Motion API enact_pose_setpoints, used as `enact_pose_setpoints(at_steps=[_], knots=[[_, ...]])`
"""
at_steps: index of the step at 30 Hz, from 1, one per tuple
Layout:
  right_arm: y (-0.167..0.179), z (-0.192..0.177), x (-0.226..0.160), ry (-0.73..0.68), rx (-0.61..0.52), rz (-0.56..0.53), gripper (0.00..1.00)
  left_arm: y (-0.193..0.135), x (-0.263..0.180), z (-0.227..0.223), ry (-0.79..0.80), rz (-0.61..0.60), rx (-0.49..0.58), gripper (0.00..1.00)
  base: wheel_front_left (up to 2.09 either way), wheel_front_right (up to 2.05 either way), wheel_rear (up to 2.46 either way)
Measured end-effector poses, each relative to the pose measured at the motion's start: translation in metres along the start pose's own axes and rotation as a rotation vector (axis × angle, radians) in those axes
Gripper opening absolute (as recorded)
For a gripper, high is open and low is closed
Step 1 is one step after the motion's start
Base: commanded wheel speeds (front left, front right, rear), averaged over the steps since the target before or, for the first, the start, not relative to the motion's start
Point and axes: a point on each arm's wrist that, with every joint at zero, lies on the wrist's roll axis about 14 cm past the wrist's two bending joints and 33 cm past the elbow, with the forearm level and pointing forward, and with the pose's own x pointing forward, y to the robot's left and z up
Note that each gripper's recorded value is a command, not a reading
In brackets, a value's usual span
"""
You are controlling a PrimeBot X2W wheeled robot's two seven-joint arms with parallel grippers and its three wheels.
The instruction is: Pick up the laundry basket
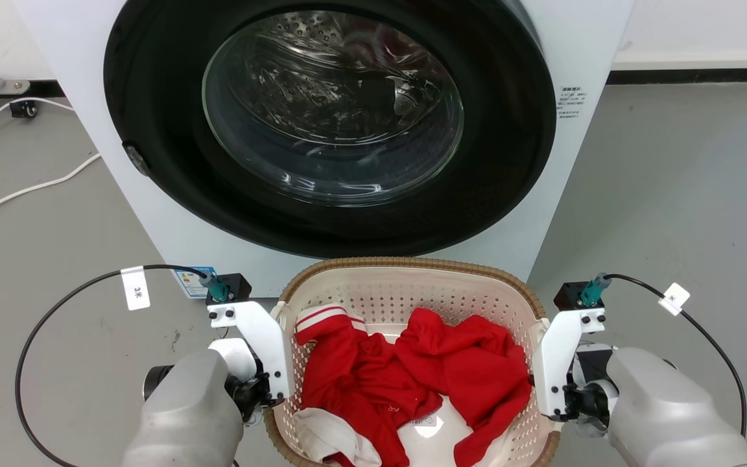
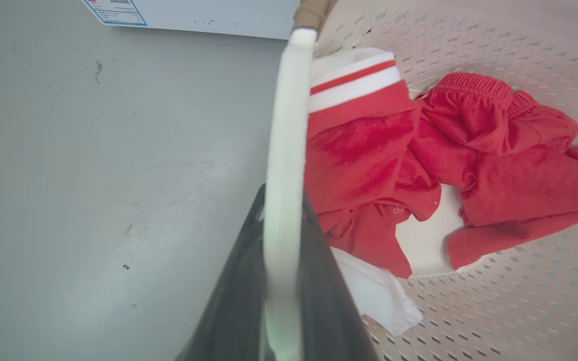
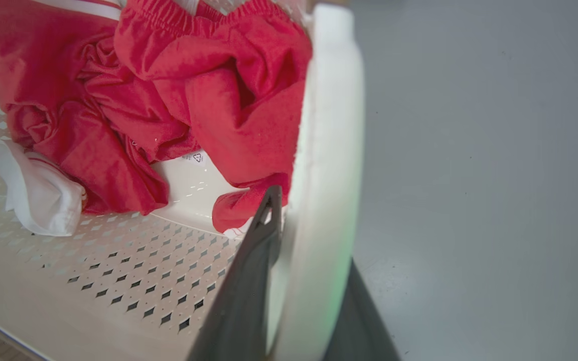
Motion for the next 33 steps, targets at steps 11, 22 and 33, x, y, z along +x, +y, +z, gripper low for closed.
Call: enact_pose_setpoints(at_steps=[11, 22, 33], knots=[[-0.0007, -0.0021, 0.0002, 0.004, 0.003, 0.000, 0.00, -0.0010, 0.0012, 0.0015, -0.013, -0.002, 0.002, 0.00, 0.00, 0.00, 0.00], [-0.0015, -0.0033, -0.0004, 0.004, 0.000, -0.004, 0.00, -0.0021, 0.0014, 0.0009, -0.018, -0.005, 0.001, 0.00, 0.00, 0.00, 0.00], [-0.0021, -0.0034, -0.0013, 0.002, -0.002, -0.006, 0.00, -0.0028, 0.0012, -0.0005, -0.018, -0.009, -0.007, 0.00, 0.00, 0.00, 0.00]])
